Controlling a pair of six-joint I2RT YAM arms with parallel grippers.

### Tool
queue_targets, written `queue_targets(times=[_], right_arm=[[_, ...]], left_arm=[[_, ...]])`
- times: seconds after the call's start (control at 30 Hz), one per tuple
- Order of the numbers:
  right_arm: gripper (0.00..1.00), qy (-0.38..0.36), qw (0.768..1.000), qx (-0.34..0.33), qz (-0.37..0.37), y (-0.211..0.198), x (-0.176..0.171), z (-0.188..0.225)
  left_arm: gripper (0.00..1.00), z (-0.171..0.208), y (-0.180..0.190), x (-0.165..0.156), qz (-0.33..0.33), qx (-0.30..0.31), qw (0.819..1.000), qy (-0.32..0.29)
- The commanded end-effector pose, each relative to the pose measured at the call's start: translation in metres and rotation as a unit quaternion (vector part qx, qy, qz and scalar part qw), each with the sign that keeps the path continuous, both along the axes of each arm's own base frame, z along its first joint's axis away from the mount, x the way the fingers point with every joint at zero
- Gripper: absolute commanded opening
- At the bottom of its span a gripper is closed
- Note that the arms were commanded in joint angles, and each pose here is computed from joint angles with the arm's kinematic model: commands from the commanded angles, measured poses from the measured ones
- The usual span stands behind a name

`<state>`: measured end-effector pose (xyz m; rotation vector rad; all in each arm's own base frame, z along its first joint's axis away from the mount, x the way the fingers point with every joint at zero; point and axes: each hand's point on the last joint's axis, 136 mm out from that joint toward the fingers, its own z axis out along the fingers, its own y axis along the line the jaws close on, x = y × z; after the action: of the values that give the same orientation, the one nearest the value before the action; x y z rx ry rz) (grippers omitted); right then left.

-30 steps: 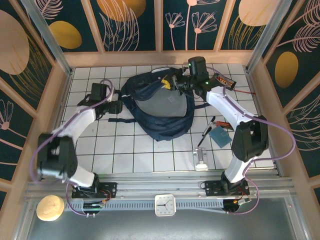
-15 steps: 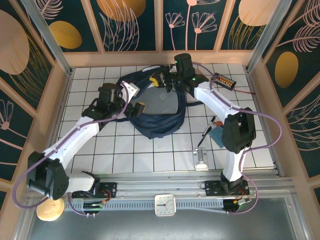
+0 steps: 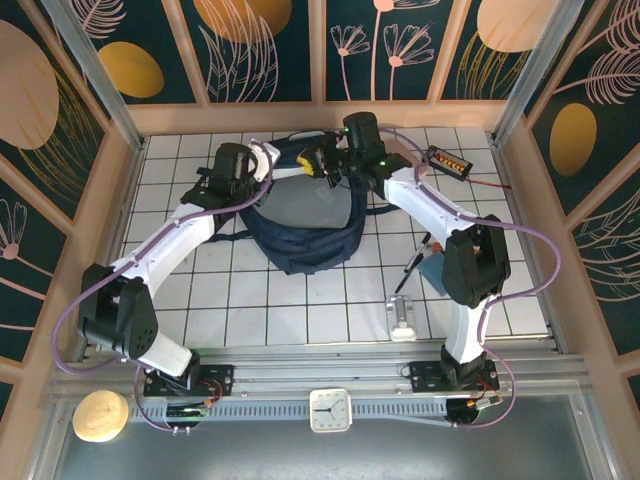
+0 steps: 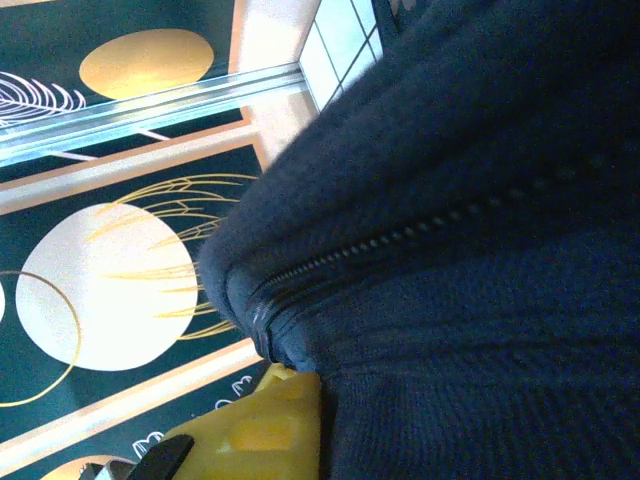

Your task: Pack books, pencil case, and school supplies into a backpack

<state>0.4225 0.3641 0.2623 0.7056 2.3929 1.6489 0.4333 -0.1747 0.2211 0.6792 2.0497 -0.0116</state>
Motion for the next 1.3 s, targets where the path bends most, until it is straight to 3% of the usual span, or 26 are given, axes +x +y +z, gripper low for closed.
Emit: queue_targets(times=[0.0,0.33,0.47,0.57,0.63,0.77,0.9,1.0,1.27], right_arm=[[0.05,-0.027,0.997,0.037,0.057,0.006,-0.031,0.034],[0.32,-0.065,0.996,-0.038,0.050,-0.061,-0.045,0.044],[0.56,-0.075,0.992,-0.082,0.060,-0.090,-0.061,0.047],[0.83,-0.091,0.975,-0.201,0.026,-0.144,-0.061,0.041],[0.99,-0.106,0.945,-0.308,0.002,-0.187,-0.051,0.029],[0.99,-0.091,0.862,-0.498,0.003,-0.266,-0.002,-0.046],[0.99,-0.129,0.793,-0.596,0.010,-0.307,0.060,-0.087],[0.99,-0.163,0.775,-0.611,0.004,-0.319,0.104,-0.097],[0.99,-0.183,0.764,-0.618,0.038,-0.318,0.180,-0.142]], left_arm=[[0.00,0.016,-0.009,0.004,-0.003,-0.026,1.000,-0.015],[0.00,0.009,-0.001,-0.015,0.013,-0.048,0.999,0.004],[0.00,0.013,0.001,-0.018,0.022,-0.053,0.998,0.016],[0.00,0.016,0.001,-0.017,0.033,-0.058,0.997,0.032],[0.00,0.017,0.000,-0.019,0.035,-0.067,0.996,0.038],[0.00,0.009,-0.001,-0.026,0.035,-0.084,0.995,0.049],[0.00,0.002,-0.003,-0.035,0.032,-0.098,0.992,0.070],[0.00,-0.002,-0.004,-0.040,0.037,-0.113,0.990,0.081],[0.00,-0.022,-0.008,-0.052,0.046,-0.148,0.980,0.123]])
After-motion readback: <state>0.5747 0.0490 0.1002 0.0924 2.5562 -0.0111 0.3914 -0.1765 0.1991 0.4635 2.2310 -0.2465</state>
